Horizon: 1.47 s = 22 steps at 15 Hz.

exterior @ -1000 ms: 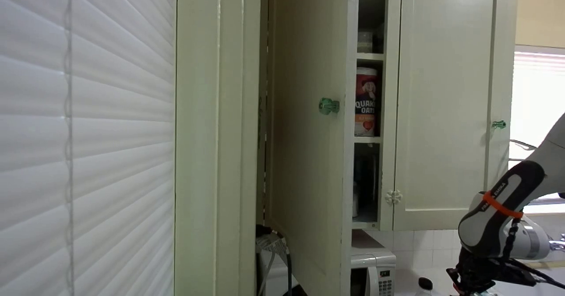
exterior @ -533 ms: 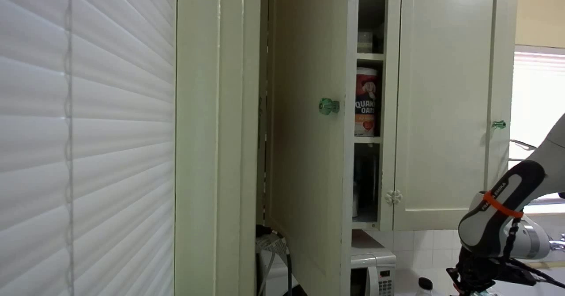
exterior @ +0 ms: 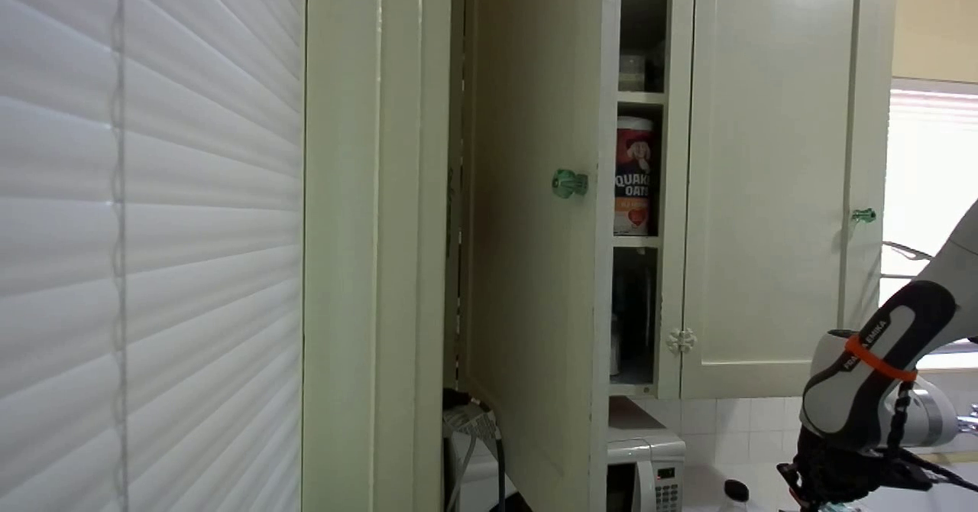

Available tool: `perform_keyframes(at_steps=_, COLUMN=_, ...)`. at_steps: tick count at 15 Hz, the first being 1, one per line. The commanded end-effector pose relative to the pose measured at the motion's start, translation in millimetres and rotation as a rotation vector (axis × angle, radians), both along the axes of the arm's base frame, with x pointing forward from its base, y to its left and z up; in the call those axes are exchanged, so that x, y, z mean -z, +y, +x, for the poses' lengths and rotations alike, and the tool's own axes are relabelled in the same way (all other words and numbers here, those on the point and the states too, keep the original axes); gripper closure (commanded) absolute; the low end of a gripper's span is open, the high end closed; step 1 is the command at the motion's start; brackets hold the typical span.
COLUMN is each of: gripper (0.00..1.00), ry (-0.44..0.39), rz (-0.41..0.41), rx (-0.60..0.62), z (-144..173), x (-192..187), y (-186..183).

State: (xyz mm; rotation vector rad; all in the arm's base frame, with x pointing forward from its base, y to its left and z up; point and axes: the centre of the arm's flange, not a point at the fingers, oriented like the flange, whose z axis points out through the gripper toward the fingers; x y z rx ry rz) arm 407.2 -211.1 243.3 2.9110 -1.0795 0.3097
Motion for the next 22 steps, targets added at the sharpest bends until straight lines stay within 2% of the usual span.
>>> perform_keyframes(at_steps=1, gripper=1.0, ry=-0.026, rz=-0.005, rx=-0.001, z=-2.8, x=-8.5, y=7.6)
perform_keyframes(at_steps=8, gripper=1.0, ry=-0.029, rz=-0.026, rx=-0.003, z=0.1, x=-18.3, y=11.8)
perform_keyframes(at_steps=22, gripper=1.0, ry=0.034, rz=-0.026, rx=0.056, z=-6.3, x=2.4, y=3.5)
